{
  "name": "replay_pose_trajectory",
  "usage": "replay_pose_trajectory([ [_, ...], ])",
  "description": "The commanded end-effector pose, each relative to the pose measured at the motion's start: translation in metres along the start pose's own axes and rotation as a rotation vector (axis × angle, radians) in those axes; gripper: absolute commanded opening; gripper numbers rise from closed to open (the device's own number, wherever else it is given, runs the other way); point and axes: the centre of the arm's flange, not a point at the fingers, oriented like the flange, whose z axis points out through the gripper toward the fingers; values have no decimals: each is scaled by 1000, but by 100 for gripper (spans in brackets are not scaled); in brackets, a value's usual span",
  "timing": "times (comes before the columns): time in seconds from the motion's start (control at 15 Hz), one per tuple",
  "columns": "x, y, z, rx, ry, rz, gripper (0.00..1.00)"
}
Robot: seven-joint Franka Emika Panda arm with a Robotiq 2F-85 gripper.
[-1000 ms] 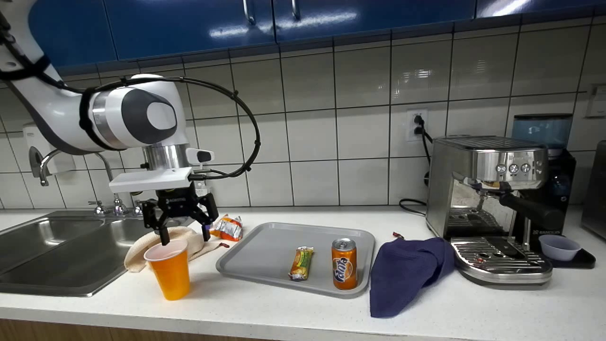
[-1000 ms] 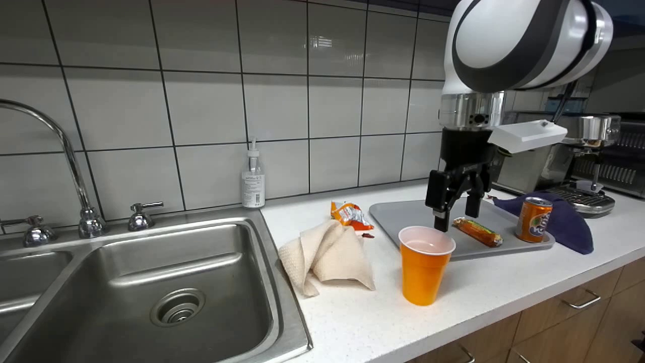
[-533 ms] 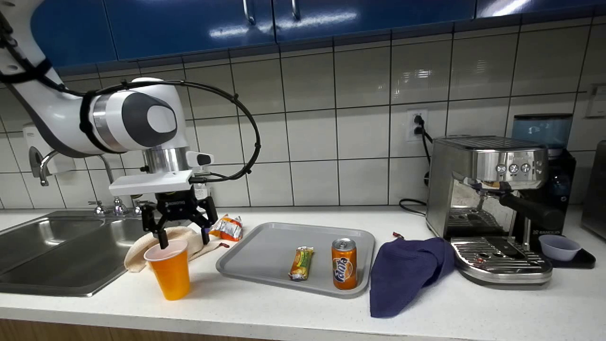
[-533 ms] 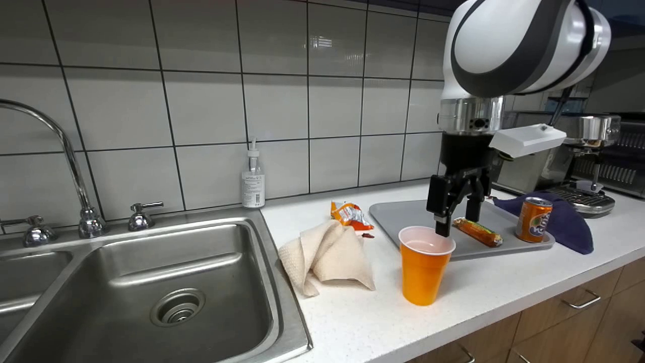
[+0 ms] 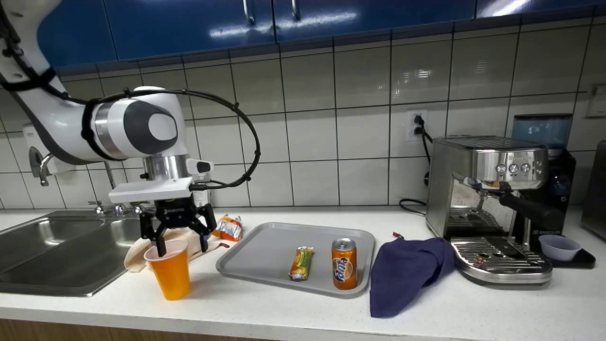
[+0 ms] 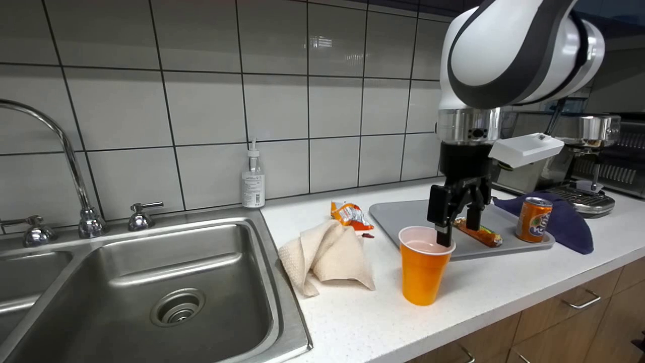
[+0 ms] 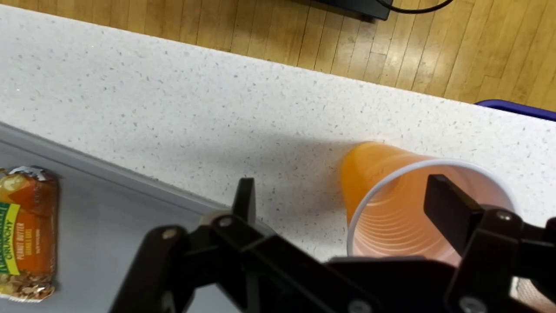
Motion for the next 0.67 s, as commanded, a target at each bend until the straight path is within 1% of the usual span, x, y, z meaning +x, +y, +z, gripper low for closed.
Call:
replay_pose_trajectory([
  [0.0, 2, 0, 4, 9, 7, -14, 75],
  [0.07, 2, 0, 4, 10, 6, -14, 72],
  [0.13, 2, 0, 5, 10, 6, -14, 66],
  [0.2, 2, 0, 5, 10, 5, -15, 56],
  [0.6, 2, -1, 5, 10, 4, -18, 10],
])
